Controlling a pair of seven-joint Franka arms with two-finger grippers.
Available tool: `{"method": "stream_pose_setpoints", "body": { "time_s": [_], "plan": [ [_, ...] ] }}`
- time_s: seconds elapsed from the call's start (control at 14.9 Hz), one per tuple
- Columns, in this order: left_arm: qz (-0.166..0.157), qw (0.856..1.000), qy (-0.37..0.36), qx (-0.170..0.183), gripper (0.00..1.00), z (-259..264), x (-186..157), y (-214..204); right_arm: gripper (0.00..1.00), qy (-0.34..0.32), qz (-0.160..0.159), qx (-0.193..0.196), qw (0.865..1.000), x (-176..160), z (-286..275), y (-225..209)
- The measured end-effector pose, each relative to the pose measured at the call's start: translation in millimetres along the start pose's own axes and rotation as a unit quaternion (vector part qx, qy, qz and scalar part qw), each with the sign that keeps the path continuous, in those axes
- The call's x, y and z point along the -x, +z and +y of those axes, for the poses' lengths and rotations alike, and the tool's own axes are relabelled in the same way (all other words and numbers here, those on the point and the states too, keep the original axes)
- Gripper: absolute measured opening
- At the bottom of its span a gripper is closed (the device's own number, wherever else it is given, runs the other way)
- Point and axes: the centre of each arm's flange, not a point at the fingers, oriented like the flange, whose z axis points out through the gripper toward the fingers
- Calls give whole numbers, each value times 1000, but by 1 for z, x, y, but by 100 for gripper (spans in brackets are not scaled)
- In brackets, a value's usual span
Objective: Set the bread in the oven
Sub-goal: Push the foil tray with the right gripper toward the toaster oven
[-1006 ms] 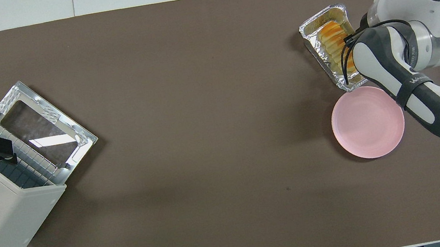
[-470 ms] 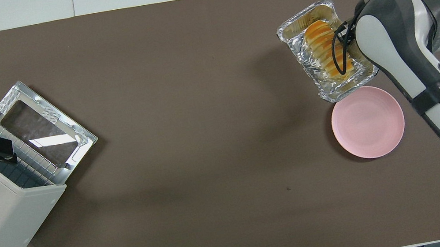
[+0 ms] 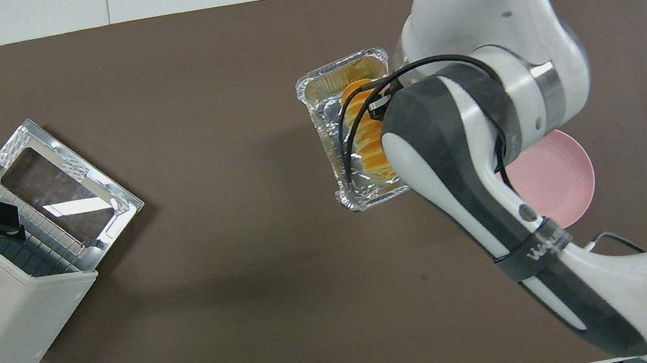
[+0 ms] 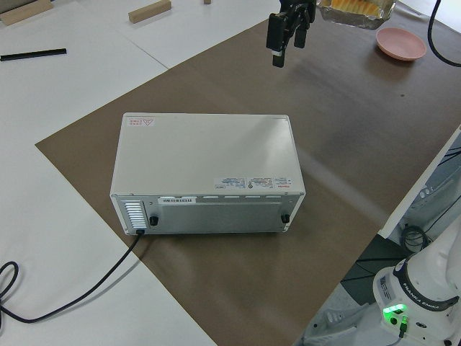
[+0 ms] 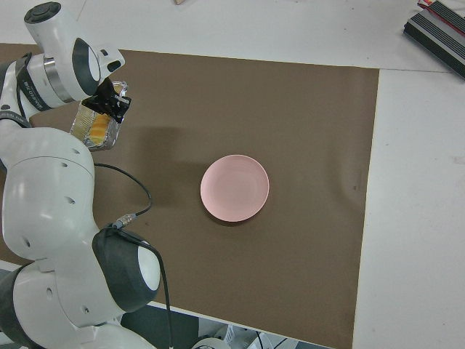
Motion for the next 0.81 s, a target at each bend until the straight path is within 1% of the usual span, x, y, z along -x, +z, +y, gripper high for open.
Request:
{"method": "stream_pose_setpoints", "body": {
  "time_s": [0.2,0.34,0.67,0.81],
  "plan": [
    [0,1000,0,0,100,0,0,0,2,30,16,-10,999,11,-35,55],
    [0,1000,0,0,100,0,0,0,2,35,22,-14,999,13,-37,79],
    [0,1000,0,0,100,0,0,0,2,41,45,-27,998,20,-38,110],
    [0,1000,0,0,100,0,0,0,2,36,45,-27,998,26,-41,118]
  ]
}}
